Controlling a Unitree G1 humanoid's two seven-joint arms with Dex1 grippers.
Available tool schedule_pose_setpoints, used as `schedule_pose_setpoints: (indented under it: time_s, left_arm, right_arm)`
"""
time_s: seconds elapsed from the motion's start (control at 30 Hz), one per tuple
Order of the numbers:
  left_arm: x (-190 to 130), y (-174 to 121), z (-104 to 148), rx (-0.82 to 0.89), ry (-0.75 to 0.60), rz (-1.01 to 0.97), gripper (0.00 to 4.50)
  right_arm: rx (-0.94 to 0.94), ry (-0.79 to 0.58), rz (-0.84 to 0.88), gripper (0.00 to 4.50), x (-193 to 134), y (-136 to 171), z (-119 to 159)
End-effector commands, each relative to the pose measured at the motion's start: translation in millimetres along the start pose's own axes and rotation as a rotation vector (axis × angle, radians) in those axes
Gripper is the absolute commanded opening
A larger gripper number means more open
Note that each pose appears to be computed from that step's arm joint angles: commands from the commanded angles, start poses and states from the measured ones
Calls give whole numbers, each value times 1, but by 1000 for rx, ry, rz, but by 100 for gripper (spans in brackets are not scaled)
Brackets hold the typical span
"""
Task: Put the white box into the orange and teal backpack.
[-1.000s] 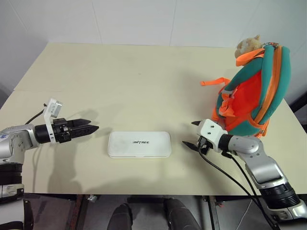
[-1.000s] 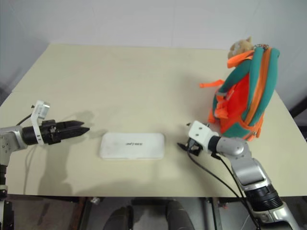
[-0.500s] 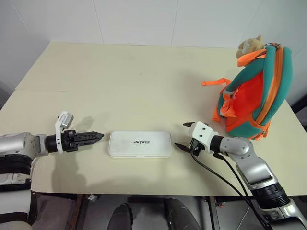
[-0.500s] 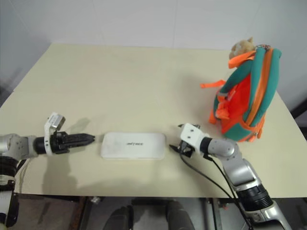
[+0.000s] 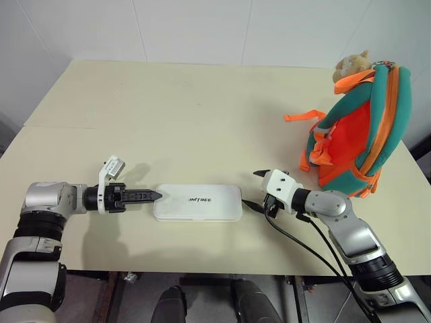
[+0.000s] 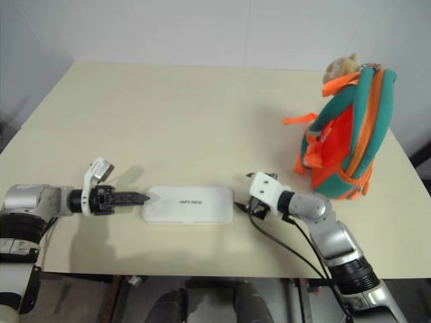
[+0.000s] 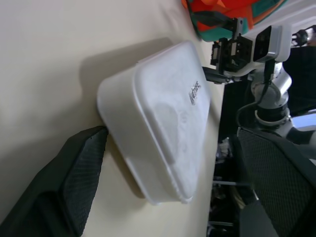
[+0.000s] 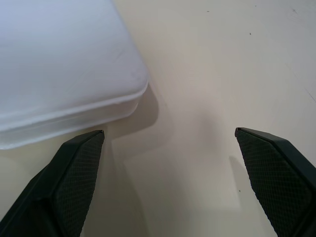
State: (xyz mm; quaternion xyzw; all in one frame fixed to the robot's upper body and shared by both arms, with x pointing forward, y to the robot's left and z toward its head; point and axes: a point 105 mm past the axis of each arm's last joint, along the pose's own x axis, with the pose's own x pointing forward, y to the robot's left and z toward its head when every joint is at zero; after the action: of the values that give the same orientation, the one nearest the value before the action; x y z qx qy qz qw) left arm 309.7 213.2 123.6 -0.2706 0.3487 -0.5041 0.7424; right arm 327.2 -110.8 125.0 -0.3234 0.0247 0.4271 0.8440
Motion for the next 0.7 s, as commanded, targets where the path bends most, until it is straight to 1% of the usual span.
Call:
schedule_pose_setpoints:
  time_s: [0.03, 0.2, 0.43, 0.6, 0.7]
  left_arm:
    - [12, 2, -14, -63, 68, -18, 449]
    - [15, 3, -19, -77, 111, -8, 449]
    - [24, 0, -6, -59, 73, -20, 449]
    - [30, -4, -4, -30, 68, -59, 449]
    - [33, -1, 0, -18, 38, -44, 390]
  right_arm:
    - [-28, -42, -18, 450, -1, -5, 12]
    - [-29, -44, -25, 450, 0, -7, 12]
    - [-30, -45, -27, 450, 0, -7, 12]
    - [-30, -44, -27, 450, 1, -8, 12]
    - [-29, -43, -32, 450, 0, -9, 12]
